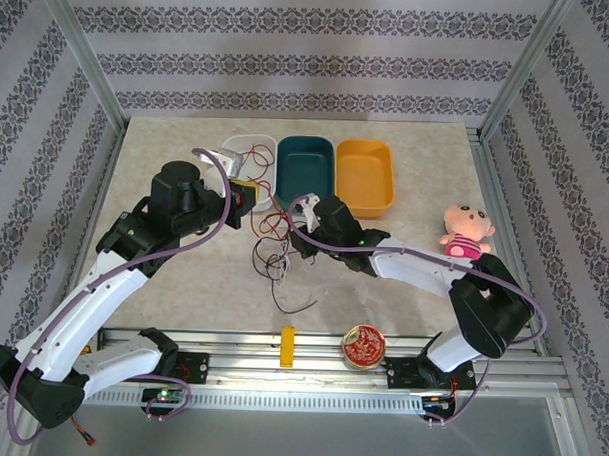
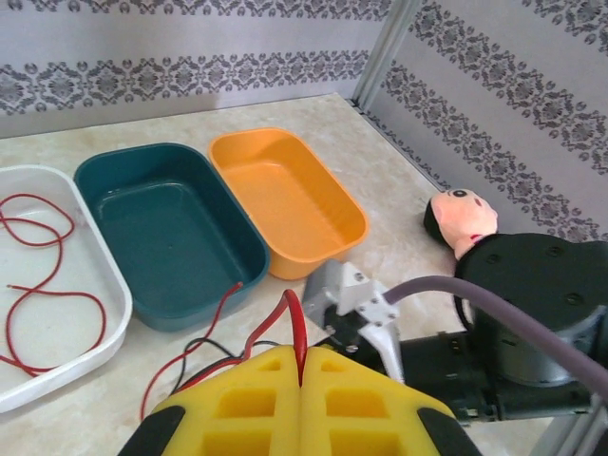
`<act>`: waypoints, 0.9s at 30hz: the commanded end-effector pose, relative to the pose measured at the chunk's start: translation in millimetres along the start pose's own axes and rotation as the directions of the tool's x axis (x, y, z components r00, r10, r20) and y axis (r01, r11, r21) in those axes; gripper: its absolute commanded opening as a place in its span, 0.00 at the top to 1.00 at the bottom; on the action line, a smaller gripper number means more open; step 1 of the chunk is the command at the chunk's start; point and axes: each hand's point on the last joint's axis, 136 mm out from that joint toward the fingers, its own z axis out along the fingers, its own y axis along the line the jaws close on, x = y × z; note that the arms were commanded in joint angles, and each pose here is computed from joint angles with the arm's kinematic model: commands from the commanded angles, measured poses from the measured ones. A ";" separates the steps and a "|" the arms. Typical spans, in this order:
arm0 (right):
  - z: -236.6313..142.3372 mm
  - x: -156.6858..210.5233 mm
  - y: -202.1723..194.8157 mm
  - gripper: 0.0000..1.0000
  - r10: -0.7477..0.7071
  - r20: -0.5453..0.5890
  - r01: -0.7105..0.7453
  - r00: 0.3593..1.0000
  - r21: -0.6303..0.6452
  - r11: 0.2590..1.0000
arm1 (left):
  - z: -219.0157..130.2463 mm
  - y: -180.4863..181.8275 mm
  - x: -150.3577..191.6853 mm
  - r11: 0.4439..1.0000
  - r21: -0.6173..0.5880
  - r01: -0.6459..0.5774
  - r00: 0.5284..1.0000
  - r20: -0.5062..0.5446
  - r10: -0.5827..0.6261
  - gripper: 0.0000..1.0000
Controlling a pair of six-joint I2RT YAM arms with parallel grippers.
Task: Untangle the cables
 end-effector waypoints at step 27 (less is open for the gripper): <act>9.0 5.5 -2.3 0.68 0.020 -0.014 -0.020 1.000 -0.047 0.999 | -6.4 3.9 -6.7 1.000 -0.017 -0.013 1.000 0.026 0.013 1.00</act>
